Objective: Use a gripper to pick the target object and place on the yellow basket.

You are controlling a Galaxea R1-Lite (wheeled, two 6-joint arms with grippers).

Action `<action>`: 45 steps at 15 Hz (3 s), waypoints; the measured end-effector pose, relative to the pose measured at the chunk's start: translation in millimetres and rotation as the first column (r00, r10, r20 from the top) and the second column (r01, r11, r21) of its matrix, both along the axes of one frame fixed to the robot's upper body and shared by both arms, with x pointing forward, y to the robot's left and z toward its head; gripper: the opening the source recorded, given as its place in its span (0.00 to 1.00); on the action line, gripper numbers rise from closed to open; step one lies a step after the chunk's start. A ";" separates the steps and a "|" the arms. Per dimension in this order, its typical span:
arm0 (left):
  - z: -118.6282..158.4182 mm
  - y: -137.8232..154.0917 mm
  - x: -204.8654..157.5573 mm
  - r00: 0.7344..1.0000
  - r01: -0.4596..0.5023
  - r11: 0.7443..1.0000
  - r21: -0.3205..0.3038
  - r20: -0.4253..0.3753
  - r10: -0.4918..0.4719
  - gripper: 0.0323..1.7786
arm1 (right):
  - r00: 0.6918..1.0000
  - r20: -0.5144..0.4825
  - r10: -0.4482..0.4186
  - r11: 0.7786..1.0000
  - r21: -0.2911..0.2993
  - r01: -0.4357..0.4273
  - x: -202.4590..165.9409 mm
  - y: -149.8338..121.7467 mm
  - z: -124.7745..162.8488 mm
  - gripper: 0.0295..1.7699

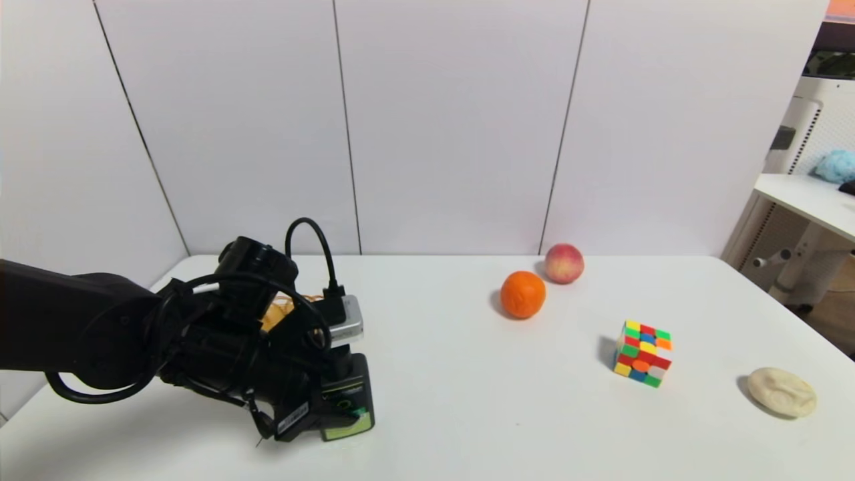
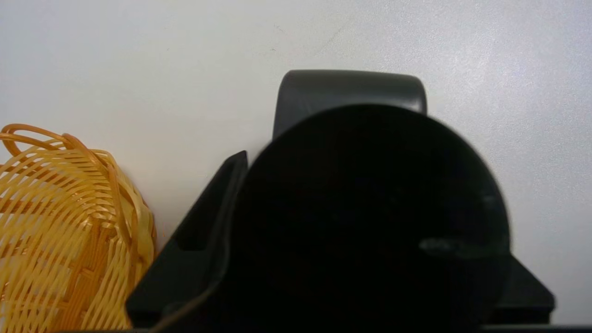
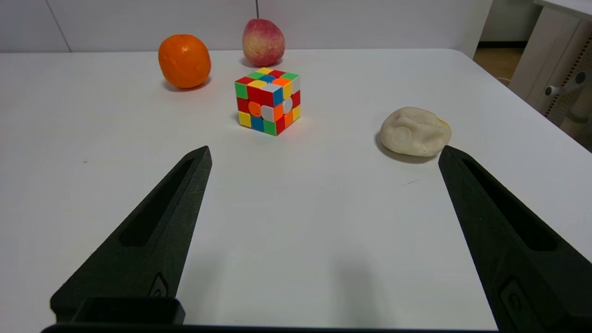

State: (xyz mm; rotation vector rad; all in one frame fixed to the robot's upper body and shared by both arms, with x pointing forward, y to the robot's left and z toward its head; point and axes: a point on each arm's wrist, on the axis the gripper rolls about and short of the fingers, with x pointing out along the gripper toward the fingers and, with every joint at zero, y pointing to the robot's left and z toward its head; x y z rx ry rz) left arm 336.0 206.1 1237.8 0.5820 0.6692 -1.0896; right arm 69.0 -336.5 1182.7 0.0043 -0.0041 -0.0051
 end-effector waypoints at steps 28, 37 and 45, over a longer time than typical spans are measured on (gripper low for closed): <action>38.0 90.7 60.1 0.908 -0.415 0.910 -0.007 0.062 0.415 0.36 | 1.000 0.000 0.001 1.000 0.000 -0.001 0.0 0.0 0.0 0.96; 26.3 85.6 70.4 0.931 -0.364 0.931 -0.017 0.037 0.364 0.70 | 1.000 0.000 0.001 1.000 0.000 -0.001 0.0 0.0 0.0 0.96; 141.4 101.6 23.1 0.803 -0.447 0.865 -0.227 0.323 0.500 0.86 | 1.000 0.000 0.000 1.000 0.000 0.000 0.0 0.0 0.0 0.96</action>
